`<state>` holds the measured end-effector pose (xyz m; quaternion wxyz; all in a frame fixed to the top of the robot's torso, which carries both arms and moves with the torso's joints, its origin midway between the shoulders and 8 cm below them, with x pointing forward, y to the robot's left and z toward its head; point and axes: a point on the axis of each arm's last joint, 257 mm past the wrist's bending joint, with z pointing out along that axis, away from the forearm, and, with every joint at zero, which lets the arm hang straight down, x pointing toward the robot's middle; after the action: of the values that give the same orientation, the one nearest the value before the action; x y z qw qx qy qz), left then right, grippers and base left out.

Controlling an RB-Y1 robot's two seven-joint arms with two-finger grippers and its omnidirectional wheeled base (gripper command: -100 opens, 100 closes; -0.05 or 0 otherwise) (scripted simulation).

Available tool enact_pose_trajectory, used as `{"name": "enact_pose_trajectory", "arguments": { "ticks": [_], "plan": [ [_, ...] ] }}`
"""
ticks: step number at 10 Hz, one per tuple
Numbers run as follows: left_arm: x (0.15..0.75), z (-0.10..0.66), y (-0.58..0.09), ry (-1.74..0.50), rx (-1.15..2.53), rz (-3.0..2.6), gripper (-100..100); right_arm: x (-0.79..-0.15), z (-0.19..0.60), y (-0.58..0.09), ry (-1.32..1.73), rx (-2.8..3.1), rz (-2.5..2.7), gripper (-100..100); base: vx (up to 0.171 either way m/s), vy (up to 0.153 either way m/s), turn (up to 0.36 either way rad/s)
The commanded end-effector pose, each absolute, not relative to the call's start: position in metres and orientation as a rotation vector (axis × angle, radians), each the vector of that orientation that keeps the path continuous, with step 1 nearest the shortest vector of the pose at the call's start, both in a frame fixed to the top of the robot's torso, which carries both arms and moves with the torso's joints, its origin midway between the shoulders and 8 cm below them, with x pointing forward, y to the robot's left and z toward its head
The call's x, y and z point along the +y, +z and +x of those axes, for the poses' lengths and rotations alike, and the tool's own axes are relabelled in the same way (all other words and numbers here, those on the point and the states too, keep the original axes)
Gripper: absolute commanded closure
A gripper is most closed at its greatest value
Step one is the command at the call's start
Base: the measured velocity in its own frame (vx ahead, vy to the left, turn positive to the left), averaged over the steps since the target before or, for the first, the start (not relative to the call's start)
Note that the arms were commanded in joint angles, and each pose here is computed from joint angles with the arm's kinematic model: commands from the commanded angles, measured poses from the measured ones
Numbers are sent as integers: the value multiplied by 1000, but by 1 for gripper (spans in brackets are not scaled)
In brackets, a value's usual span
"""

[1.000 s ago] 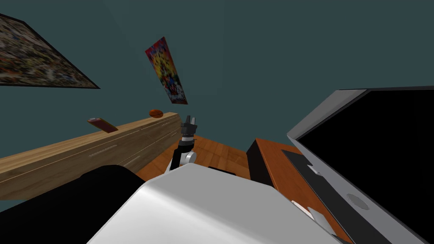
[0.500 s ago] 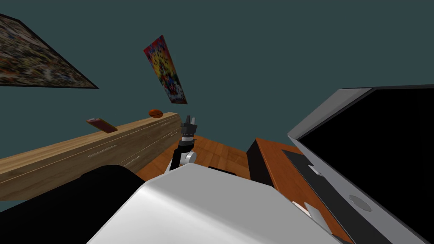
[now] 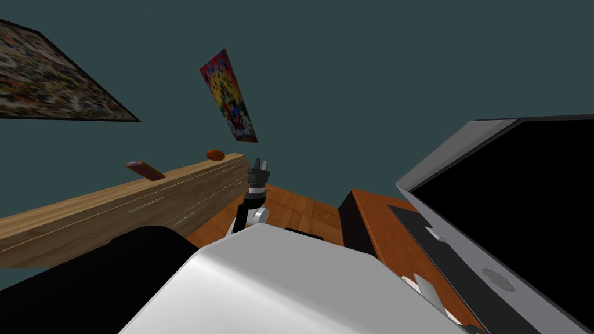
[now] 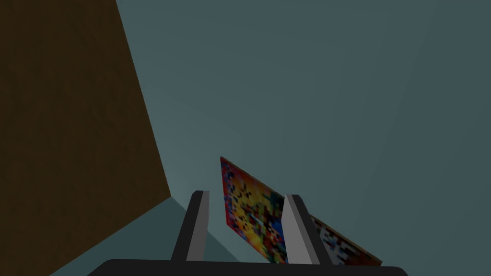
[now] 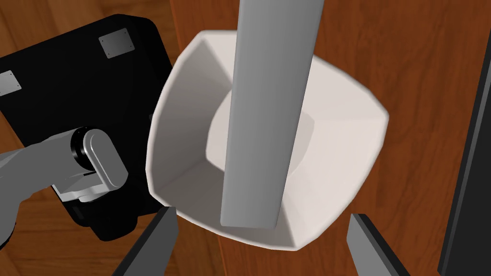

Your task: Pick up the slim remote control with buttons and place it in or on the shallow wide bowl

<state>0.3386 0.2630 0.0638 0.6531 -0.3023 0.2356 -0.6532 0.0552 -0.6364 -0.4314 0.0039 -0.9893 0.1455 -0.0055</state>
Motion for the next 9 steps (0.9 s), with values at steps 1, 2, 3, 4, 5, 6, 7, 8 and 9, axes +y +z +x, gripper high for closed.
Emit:
{"name": "enact_pose_trajectory", "arguments": {
  "ticks": [1, 2, 3, 4, 5, 6, 7, 8, 9],
  "plan": [
    [263, 339, 64, -1482, 534, -686, 0, -638, 56, -421, -14, 458, -3098, -100, -14, 20, 14],
    [263, 339, 64, -1482, 534, -686, 0, -641, 56, -411, -11, 459, -3096, -100, -13, 23, 21],
    [263, 339, 64, -1482, 534, -686, 0, -641, 56, -411, -11, 459, -3096, -100, -11, 16, 12],
    [263, 339, 64, -1482, 534, -686, 0, -642, 57, -413, -12, 459, -3097, -100, -4, 6, 0],
    [263, 339, 64, -1482, 535, -686, 0, -642, 57, -413, -11, 459, -3096, 0, 0, 0, 0],
    [263, 339, 64, -1482, 535, -686, 0, -642, 57, -413, -11, 459, -3096, 0, 0, 0, 0],
    [263, 339, 64, -1482, 535, -686, 0, -642, 57, -413, -11, 459, -3096, 0, 0, 0, 0],
    [263, 339, 64, -1482, 535, -686, 0, -642, 57, -413, -11, 459, -3096, 0, 0, 0, 0],
    [263, 339, 64, -1482, 535, -686, 0, -642, 57, -413, -11, 459, -3096, 0, 0, 0, 0]
  ]
}}
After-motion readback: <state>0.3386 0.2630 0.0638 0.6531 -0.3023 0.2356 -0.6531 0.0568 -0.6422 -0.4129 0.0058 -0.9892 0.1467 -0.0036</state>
